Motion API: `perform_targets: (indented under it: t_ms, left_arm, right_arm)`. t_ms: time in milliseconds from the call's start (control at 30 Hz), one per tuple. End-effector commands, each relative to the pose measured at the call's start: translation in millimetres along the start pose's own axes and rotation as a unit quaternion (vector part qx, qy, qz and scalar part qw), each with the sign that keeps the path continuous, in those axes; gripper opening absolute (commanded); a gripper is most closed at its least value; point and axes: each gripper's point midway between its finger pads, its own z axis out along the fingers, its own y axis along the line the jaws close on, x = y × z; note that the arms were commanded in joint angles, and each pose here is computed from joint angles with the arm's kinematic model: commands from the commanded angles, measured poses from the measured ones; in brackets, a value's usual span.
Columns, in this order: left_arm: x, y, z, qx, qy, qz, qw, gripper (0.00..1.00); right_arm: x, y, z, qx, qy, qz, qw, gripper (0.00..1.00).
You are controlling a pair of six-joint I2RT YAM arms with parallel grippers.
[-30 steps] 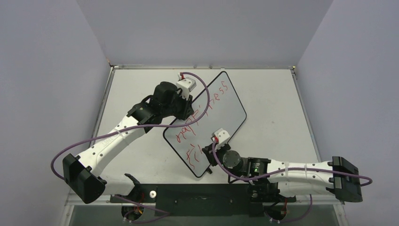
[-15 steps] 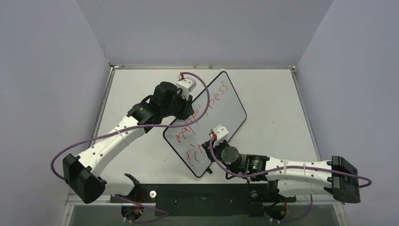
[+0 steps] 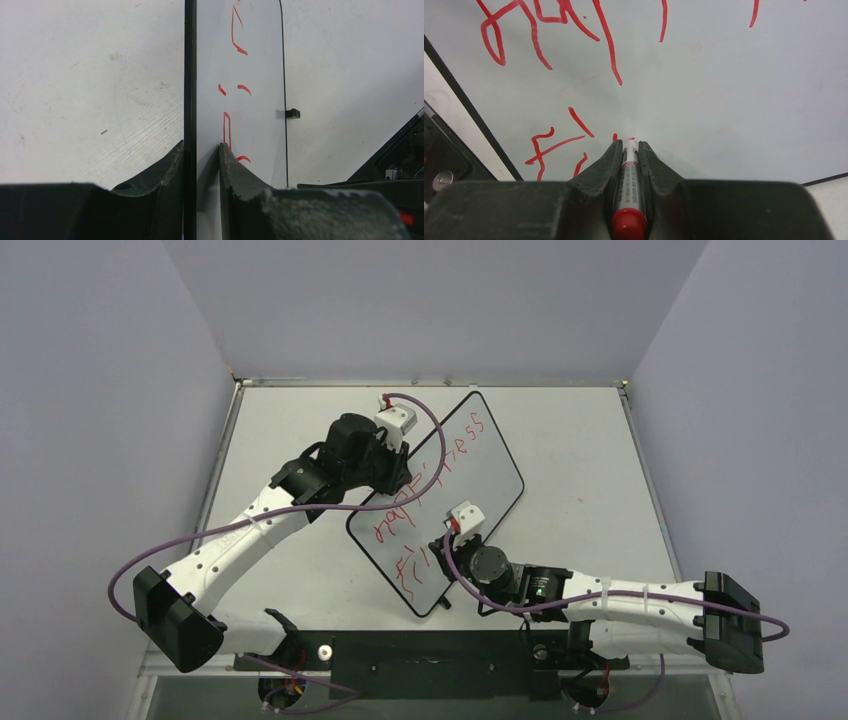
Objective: Write a sentence on the whiteboard
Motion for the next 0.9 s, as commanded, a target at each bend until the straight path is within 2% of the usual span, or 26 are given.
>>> perform_targets:
  t_ms: [0,433,867]
  left_arm:
    - [-21,15,-9,-0.036,-0.039,0.037,0.998,0.0]
    - [-21,15,-11,-0.036,-0.04,0.037,0.998,0.0]
    - [-20,15,-10,-0.036,-0.04,0.037,0.998,0.0]
  right_arm:
    - [-21,15,3,-0.03,-0.023,0.013,0.999,0.0]
    - [-21,23,5,-0.047,-0.021,0.018,0.998,0.0]
    - [-8,-6,13,0.023,-0.005,0.036,0.999,0.0]
